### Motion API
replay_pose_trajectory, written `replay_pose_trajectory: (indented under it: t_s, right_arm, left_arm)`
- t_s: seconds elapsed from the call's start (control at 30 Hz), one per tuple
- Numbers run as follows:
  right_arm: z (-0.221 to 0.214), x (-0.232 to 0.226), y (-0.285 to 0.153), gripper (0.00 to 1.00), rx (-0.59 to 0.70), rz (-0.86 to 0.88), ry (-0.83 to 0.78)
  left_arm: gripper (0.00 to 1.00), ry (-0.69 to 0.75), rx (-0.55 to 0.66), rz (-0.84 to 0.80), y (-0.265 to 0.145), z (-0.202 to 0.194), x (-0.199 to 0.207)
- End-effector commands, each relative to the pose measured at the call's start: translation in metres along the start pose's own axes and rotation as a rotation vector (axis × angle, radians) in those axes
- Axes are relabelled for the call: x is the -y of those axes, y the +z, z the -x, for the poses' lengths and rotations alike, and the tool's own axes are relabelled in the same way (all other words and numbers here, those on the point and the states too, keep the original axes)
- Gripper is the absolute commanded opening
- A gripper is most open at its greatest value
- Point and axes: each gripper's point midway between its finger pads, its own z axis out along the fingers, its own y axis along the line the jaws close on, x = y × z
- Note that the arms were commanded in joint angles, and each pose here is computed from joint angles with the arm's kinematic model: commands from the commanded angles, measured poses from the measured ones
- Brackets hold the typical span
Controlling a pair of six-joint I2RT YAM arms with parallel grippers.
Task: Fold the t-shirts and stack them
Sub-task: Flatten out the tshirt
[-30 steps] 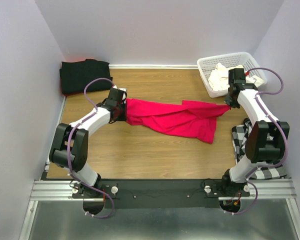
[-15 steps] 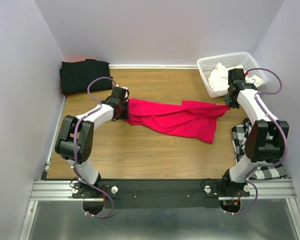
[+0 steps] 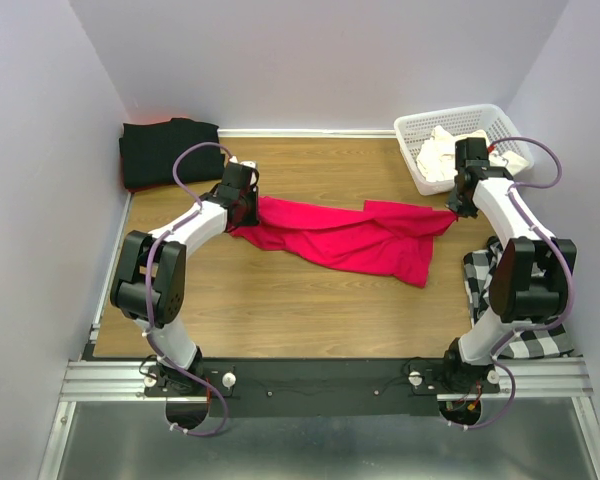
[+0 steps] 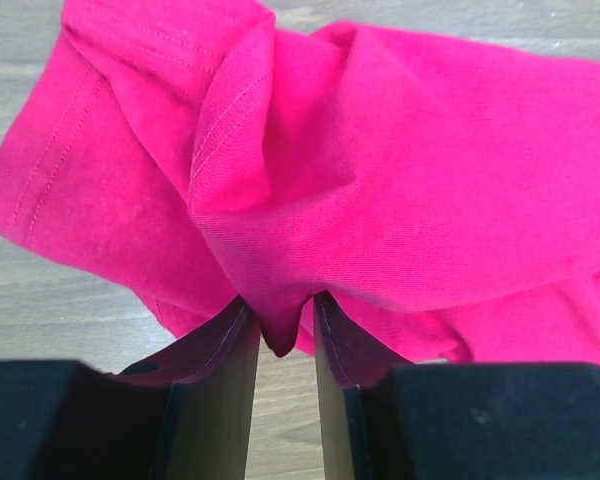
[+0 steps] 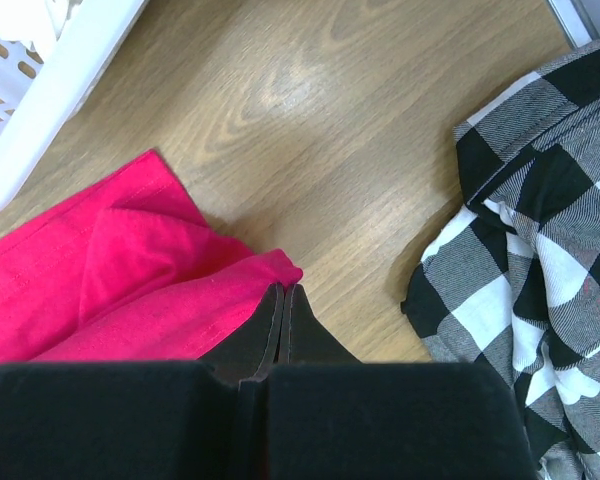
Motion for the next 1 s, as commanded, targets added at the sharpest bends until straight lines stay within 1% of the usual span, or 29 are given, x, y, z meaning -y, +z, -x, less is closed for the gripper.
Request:
replay_pose_trajectory:
  t_s: [0.0,0.23,0.3,0.37,0.4,0.47,0.5,0.6,0.77,0.83,0.87,0.93,0.97]
  right_arm:
    - [0.004,0.000,0.001,0.01,-0.002,0.004,0.001]
    - [0.005,0.000,-0.002,0.01,0.004,0.009,-0.003]
    - [0.005,0.000,-0.002,0.01,0.004,0.008,-0.003]
    - [0.005,0.000,-0.002,0.01,0.002,0.012,-0.003]
    - [0.004,-0.001,-0.001,0.01,-0.002,0.013,-0.004]
    - [0.004,0.000,-0.003,0.01,0.002,0.012,-0.001]
    - [0.004,0.000,-0.003,0.01,0.001,0.013,0.000]
    - [0.004,0.000,-0.004,0.01,0.003,0.016,0.003]
    - [0.007,-0.002,-0.008,0.01,0.010,0.029,0.014]
    - [0.014,-0.003,-0.015,0.01,0.031,0.044,0.026]
    - [0.018,-0.004,-0.018,0.01,0.041,0.050,0.030]
    - [0.033,-0.006,-0.031,0.01,0.082,0.075,0.043]
    - [0.039,-0.007,-0.036,0.01,0.097,0.086,0.049]
  left_arm:
    - [0.35,-0.012,0.023,0.011,0.001,0.010,0.001]
    - [0.31,-0.019,0.017,0.035,0.009,0.005,-0.003]
    - [0.28,-0.026,0.032,0.042,0.011,0.009,-0.004]
    - [0.23,-0.031,0.046,0.050,0.012,0.013,-0.005]
    - [0.18,-0.035,0.054,0.053,0.012,0.016,-0.005]
    - [0.10,-0.032,0.057,0.055,0.013,0.019,-0.005]
    - [0.01,-0.034,0.060,0.056,0.012,0.020,-0.005]
    - [0.00,-0.027,0.067,0.064,0.008,0.023,-0.006]
    - [0.00,-0.009,0.088,0.103,-0.012,0.035,-0.013]
    - [0.00,-0.005,0.134,0.137,-0.028,0.052,-0.017]
    - [0.00,-0.004,0.135,0.154,-0.035,0.054,-0.020]
    - [0.00,-0.005,0.194,0.197,-0.055,0.075,-0.026]
    - [0.00,-0.008,0.199,0.218,-0.062,0.079,-0.029]
